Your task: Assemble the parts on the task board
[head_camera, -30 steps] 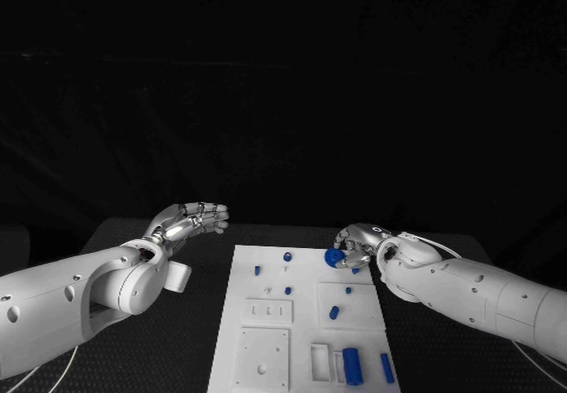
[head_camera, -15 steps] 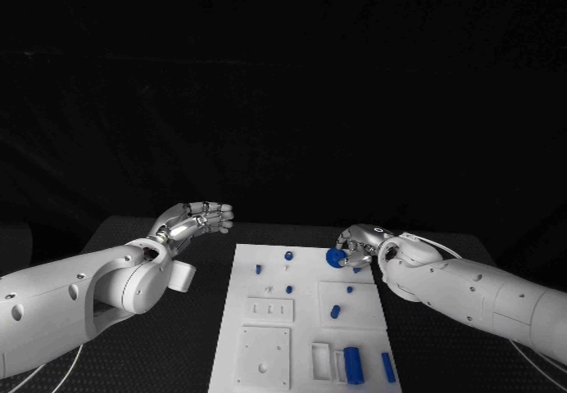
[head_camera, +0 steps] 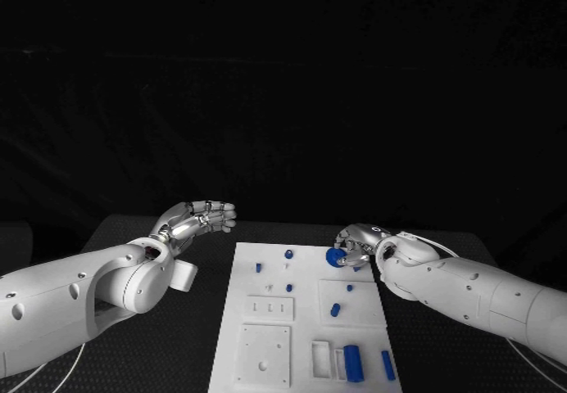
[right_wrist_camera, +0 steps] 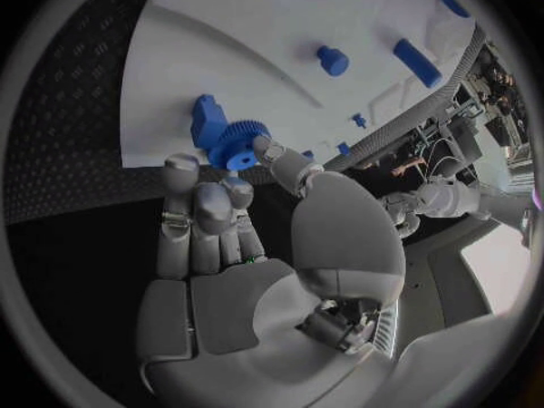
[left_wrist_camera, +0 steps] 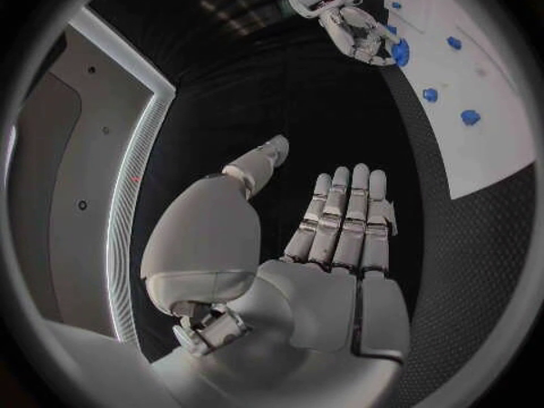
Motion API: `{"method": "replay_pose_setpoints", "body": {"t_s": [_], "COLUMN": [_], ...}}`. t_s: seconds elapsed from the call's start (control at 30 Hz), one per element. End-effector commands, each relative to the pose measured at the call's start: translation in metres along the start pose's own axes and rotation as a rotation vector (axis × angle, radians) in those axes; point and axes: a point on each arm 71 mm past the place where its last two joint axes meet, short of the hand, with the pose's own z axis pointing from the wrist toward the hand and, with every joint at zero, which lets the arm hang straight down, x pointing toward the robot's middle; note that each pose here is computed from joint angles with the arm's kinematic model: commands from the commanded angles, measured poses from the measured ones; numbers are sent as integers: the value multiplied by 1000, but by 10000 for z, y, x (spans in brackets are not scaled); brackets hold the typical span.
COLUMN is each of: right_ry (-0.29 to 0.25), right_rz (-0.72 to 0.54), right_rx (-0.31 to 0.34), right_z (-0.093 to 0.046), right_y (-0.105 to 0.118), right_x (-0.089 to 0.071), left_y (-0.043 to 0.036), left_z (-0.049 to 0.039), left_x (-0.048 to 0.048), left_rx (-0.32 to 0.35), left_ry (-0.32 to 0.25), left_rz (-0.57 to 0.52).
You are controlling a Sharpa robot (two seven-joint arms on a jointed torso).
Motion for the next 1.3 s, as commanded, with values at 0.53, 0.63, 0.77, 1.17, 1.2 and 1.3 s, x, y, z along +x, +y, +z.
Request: {"method": "replay_pose_setpoints", "body": {"t_s": [0.53, 0.63, 0.77, 1.17, 1.2, 1.3], "right_ry": [109, 111, 112, 92, 86, 81], "right_rz": [-122, -123, -125, -163, -176, -177], "right_rx": [7, 9, 8, -13, -18, -17], "right_z": [-16, -22, -23, -16, -16, -17], "right_y": [-35, -50, -52, 5, 16, 35], "right_x": [125, 124, 125, 145, 147, 160], "left_y": [-15, -14, -13, -12, -13, -13], "left_z": [-3, -4, -4, -2, -3, -3], "left_x": [23, 20, 18, 23, 24, 28], "left_rx": [6, 5, 4, 2, 2, 2], "left_ry": [13, 12, 11, 11, 12, 12], "left_rz": [-10, -9, -9, -9, -9, -10]}}
